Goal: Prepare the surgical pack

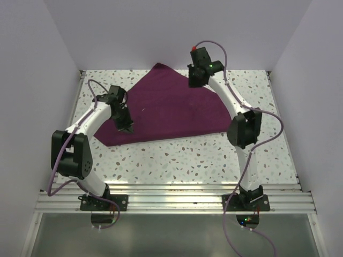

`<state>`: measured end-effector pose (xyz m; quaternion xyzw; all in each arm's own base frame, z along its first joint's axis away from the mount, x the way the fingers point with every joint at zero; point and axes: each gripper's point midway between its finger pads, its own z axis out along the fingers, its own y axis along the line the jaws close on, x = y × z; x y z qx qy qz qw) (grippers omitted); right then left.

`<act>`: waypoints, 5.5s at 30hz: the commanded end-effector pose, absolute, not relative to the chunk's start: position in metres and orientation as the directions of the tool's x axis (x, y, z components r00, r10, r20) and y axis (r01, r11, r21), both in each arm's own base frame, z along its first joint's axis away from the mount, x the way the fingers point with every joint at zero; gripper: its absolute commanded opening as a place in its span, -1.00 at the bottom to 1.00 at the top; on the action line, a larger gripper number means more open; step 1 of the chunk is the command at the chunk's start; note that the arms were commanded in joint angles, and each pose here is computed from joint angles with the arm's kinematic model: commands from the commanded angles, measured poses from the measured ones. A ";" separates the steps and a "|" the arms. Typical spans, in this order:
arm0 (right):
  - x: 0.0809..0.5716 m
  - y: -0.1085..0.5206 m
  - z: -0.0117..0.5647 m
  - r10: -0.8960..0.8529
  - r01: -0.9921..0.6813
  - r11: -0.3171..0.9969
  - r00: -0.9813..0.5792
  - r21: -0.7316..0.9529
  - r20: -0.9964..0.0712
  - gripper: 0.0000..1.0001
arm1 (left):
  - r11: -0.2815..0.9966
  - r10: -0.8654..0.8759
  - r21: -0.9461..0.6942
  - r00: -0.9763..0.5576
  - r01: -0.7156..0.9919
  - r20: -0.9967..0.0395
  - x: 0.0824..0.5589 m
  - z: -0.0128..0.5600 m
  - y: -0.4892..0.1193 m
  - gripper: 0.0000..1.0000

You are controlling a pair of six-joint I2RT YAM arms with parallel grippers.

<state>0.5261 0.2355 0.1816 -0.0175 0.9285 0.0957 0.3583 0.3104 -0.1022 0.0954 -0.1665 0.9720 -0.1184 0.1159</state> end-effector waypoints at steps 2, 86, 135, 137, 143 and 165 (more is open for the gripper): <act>0.445 0.192 0.173 -0.037 -0.090 0.992 -0.878 0.088 -0.477 -0.98 | 0.925 -0.335 -0.247 -0.925 -0.288 -0.177 0.322 0.091 -0.100 -1.00; 0.361 0.128 0.009 0.024 0.025 0.998 -1.000 0.063 0.010 -1.00 | 0.948 -0.280 -0.138 -0.958 -0.286 0.062 0.334 0.010 -0.101 -1.00; 0.461 0.046 0.090 0.326 0.273 0.938 -0.904 0.212 -0.277 -0.61 | 0.833 -0.524 0.014 -0.797 -0.553 -0.299 0.347 0.097 0.064 -0.16; 0.462 0.070 0.101 0.349 0.266 0.913 -0.901 0.309 -0.257 -0.51 | 0.805 -0.566 0.001 -0.769 -0.593 -0.296 0.346 0.091 0.081 0.08; 0.453 0.119 0.128 0.297 0.169 0.898 -0.914 0.406 -0.276 -0.12 | 0.753 -0.623 0.008 -0.716 -0.658 -0.315 0.339 0.080 0.125 0.43; 0.436 0.144 0.130 0.209 0.072 0.897 -0.939 0.437 -0.274 0.15 | 0.777 -0.627 -0.137 -0.734 -0.615 -0.263 0.370 0.010 0.126 0.31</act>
